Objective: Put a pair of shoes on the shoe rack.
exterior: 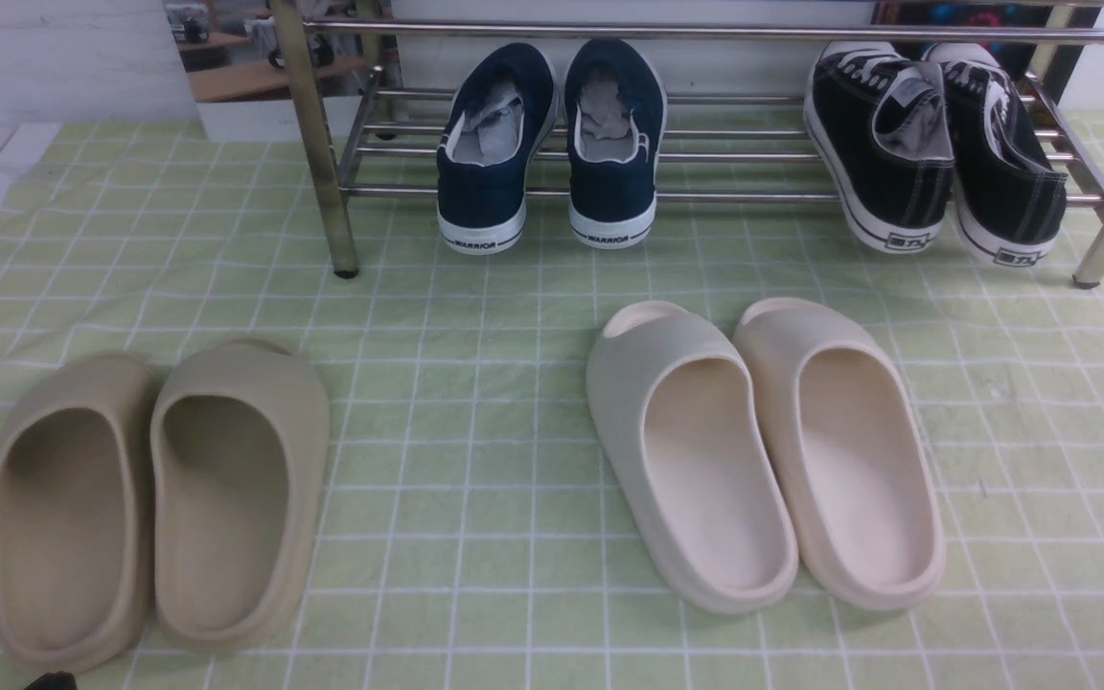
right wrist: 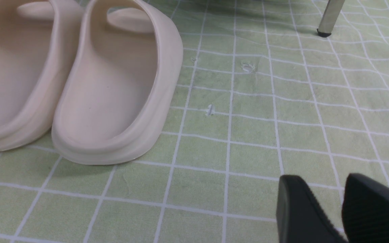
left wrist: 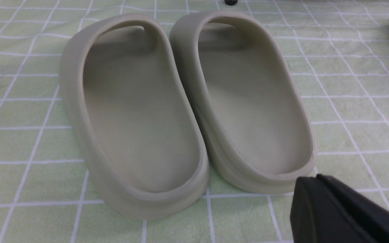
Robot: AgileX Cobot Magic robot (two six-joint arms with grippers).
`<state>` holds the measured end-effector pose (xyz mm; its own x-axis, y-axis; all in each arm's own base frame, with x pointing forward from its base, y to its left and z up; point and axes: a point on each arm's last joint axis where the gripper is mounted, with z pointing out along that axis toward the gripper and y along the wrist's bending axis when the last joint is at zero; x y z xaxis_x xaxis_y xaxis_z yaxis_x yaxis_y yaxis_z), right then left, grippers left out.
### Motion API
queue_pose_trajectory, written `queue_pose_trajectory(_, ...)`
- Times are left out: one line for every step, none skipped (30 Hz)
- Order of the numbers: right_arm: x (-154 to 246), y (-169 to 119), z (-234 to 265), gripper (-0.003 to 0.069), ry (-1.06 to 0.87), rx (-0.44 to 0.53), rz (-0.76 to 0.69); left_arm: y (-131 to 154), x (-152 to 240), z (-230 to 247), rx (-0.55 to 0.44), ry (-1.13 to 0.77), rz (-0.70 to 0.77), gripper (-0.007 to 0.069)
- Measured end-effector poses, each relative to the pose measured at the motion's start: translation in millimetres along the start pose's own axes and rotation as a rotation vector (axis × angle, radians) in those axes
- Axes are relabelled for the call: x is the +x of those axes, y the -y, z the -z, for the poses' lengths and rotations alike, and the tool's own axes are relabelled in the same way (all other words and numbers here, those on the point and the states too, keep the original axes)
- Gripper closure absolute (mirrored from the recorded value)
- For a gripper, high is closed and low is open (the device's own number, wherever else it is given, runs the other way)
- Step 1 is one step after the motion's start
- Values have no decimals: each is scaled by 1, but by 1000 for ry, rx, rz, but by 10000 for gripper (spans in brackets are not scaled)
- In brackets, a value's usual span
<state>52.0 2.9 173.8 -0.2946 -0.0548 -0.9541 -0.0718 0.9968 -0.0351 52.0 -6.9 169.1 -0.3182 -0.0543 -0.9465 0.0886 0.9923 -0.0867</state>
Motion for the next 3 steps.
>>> queue_pose_trajectory(0, 0, 0, 419, 0, 0, 0, 0, 0, 0, 0, 0, 0, 638)
queue_pose_trajectory(0, 0, 0, 419, 0, 0, 0, 0, 0, 0, 0, 0, 0, 638)
queue_pose_trajectory(0, 0, 0, 419, 0, 0, 0, 0, 0, 0, 0, 0, 0, 638)
